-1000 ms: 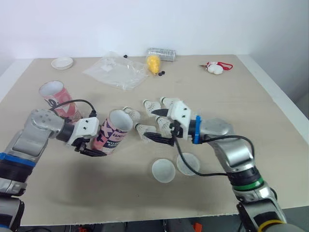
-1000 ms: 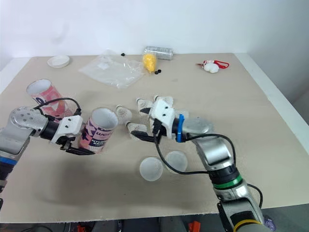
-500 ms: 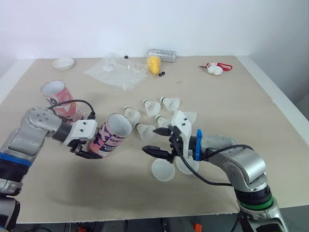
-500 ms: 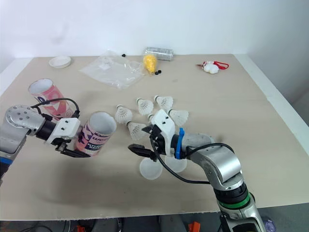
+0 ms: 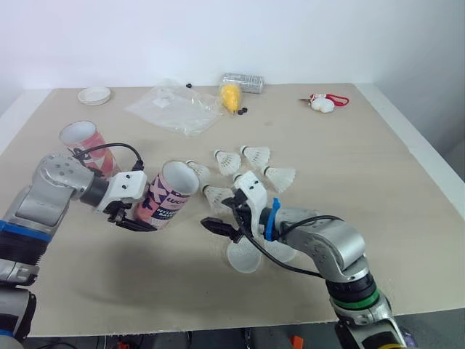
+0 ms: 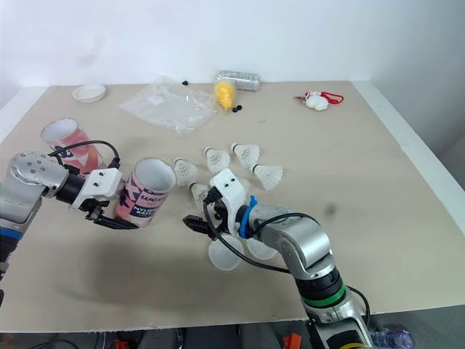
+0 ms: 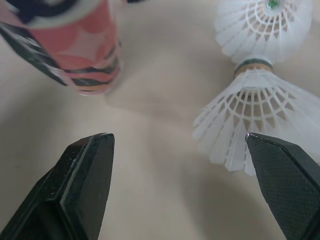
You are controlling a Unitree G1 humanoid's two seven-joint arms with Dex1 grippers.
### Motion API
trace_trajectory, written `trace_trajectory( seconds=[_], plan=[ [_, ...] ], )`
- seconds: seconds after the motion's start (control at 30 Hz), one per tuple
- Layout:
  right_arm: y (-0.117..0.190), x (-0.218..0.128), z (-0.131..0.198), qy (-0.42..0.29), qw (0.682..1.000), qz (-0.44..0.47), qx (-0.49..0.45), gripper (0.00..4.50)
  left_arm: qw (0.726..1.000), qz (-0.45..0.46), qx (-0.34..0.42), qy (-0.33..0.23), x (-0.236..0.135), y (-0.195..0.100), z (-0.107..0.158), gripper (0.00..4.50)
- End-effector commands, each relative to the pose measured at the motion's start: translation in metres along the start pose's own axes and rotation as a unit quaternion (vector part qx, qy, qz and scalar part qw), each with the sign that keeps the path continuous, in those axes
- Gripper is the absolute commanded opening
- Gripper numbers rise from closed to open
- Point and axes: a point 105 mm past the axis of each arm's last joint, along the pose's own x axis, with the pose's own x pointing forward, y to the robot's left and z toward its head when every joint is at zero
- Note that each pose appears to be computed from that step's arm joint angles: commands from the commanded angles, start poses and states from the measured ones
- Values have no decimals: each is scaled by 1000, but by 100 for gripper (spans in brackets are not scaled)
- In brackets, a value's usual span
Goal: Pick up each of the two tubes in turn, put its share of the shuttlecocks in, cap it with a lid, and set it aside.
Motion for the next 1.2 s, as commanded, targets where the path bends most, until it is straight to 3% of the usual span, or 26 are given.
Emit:
trace_trajectory(
  seconds=[0.03,0.53,0.63,0.73,0.9,1.2],
  plan=[
    [1,3,20,-37,999,-21,-28,450,1000,-15,9,11,-4,-7,2,307],
    [-5,19,22,-35,997,-70,-22,450,999,-17,28,35,-4,2,4,307],
    [-6,21,21,-30,997,-71,-24,370,999,-13,29,35,-4,4,3,303],
    [-8,22,20,-29,997,-73,-27,247,999,-12,28,33,-4,5,3,303],
    [-7,22,22,-31,996,-70,-35,3,999,-9,25,30,-4,6,2,303],
    [1,3,34,-33,994,-43,-96,3,999,-6,23,29,-2,8,-1,303]
  ],
)
